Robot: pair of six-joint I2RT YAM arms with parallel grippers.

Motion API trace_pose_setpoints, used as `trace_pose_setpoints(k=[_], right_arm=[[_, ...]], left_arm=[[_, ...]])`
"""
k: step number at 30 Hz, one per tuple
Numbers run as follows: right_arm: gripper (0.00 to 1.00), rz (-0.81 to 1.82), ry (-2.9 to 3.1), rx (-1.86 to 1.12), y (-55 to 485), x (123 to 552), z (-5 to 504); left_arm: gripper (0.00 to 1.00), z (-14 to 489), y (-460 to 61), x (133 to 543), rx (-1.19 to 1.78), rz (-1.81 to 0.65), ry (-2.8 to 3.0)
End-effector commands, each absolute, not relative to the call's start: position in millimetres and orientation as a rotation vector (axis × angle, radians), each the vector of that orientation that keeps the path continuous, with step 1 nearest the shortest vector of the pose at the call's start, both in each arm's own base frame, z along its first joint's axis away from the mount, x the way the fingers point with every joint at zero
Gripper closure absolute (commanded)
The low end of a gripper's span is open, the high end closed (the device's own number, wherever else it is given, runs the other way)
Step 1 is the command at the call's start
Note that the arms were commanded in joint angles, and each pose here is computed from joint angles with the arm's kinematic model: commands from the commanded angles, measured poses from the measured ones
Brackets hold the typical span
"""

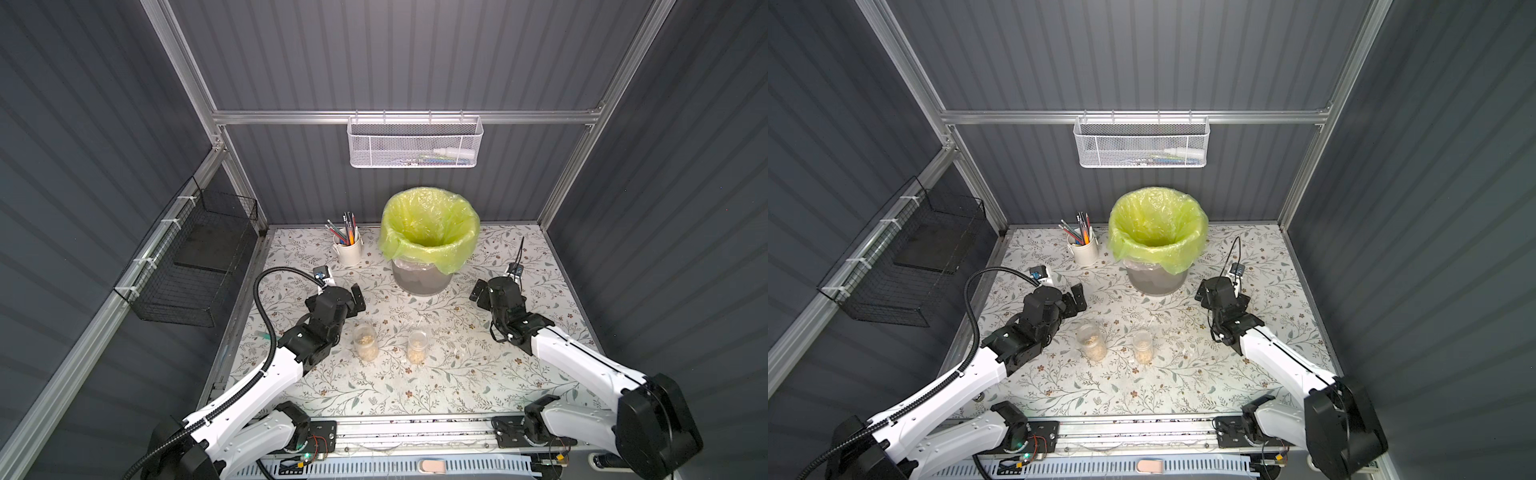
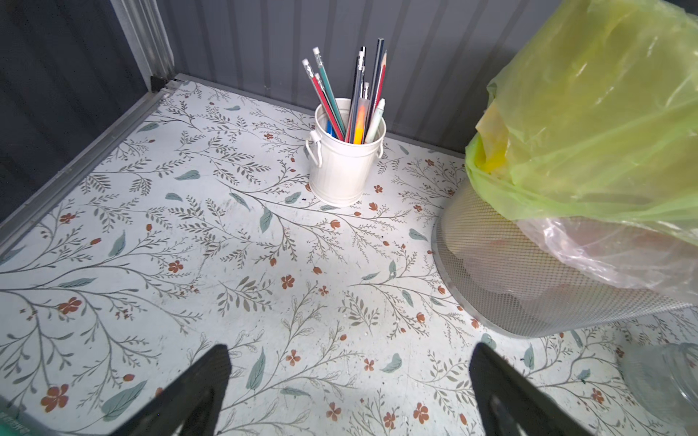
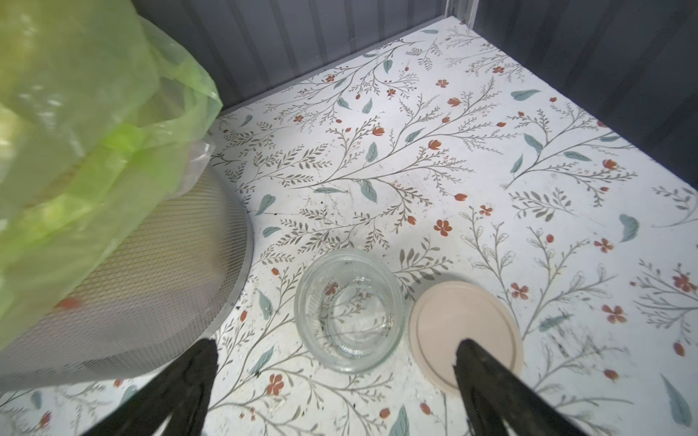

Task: Empty expired oatmeal from jars
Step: Place the jar at the center of the board, then pick up the jar from the center of the board.

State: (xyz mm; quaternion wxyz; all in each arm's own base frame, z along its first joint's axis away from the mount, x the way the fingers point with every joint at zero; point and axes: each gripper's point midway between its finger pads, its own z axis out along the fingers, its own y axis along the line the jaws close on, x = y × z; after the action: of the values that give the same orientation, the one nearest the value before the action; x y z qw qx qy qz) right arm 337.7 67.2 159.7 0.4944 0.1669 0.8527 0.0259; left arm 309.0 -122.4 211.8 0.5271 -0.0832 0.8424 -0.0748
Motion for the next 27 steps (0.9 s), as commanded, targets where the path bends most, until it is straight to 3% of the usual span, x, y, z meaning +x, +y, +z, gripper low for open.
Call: trace_pose_setpoints(k=[1,10,15,22,27], right_arm=[[0.01,0.112,2.149,0.296,81,314,174],[0.01,0.335,2.315,0.131,135,262,226],[0.01,0.417,2.467,-0.153,183,239,209],[0.01,0.528,2.502,-0.366,213,221,196],[0.01,0.670,2.440,-0.567,233,204,199]], left_arm=[[0.00,245,-121,314,-0.181,-0.166,1.956],[0.00,282,-145,330,0.004,-0.132,1.987],[0.00,291,-151,324,0.091,-0.160,1.949],[0.00,274,-154,314,0.179,-0.157,2.004],[0.00,249,-178,296,0.345,-0.299,2.052]])
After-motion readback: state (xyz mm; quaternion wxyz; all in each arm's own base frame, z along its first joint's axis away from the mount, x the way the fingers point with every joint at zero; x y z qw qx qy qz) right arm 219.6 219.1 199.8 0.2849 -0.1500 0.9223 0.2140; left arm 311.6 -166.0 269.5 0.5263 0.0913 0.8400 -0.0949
